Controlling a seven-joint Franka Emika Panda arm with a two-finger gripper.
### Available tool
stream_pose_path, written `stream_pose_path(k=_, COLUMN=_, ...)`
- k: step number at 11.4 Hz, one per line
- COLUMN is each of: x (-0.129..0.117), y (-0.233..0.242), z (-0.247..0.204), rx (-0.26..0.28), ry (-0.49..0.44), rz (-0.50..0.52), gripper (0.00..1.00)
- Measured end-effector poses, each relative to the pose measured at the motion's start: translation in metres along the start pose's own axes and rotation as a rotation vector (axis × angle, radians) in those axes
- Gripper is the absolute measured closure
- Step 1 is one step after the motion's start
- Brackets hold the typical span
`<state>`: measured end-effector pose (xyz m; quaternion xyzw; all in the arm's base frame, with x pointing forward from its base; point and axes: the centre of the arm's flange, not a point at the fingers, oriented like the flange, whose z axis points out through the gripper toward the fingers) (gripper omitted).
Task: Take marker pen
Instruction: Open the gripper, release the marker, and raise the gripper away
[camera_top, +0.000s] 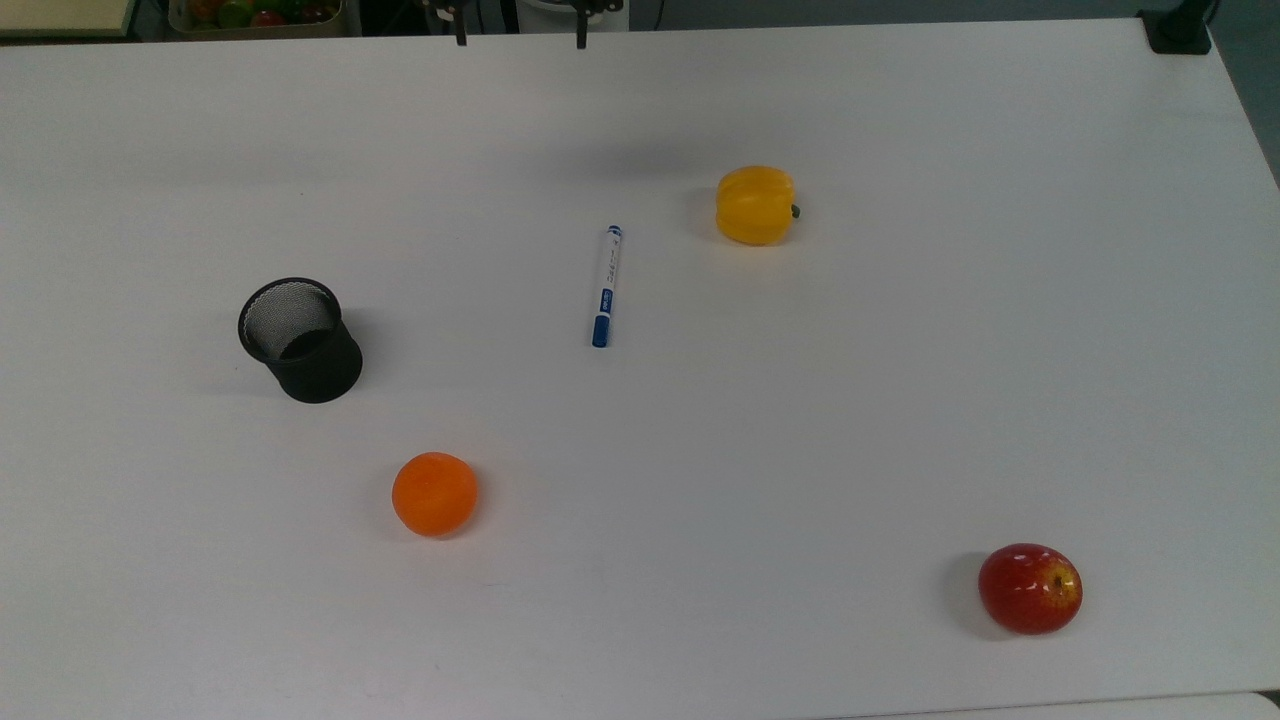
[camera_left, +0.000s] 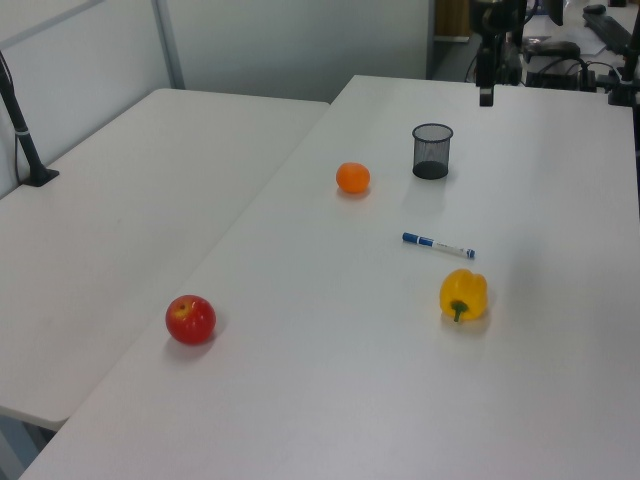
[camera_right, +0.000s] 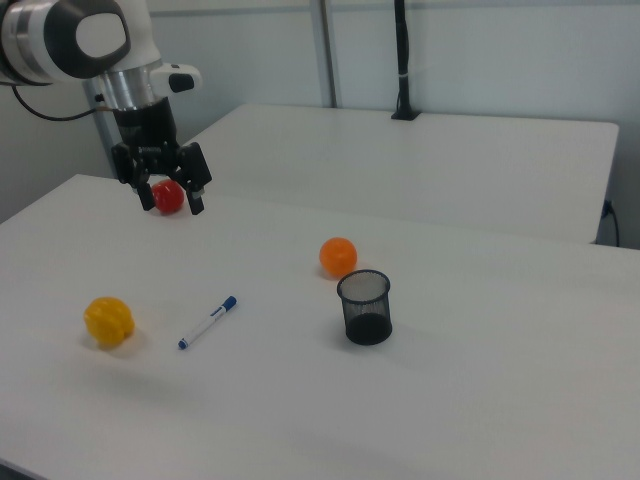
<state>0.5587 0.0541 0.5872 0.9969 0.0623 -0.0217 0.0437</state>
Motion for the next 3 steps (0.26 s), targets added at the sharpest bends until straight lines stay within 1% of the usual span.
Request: stream_pose_path(k=3, x=-0.0026, y=0.0009, z=-0.0031, rx=0.0, ry=0.005, rz=-0.005, gripper=0.0)
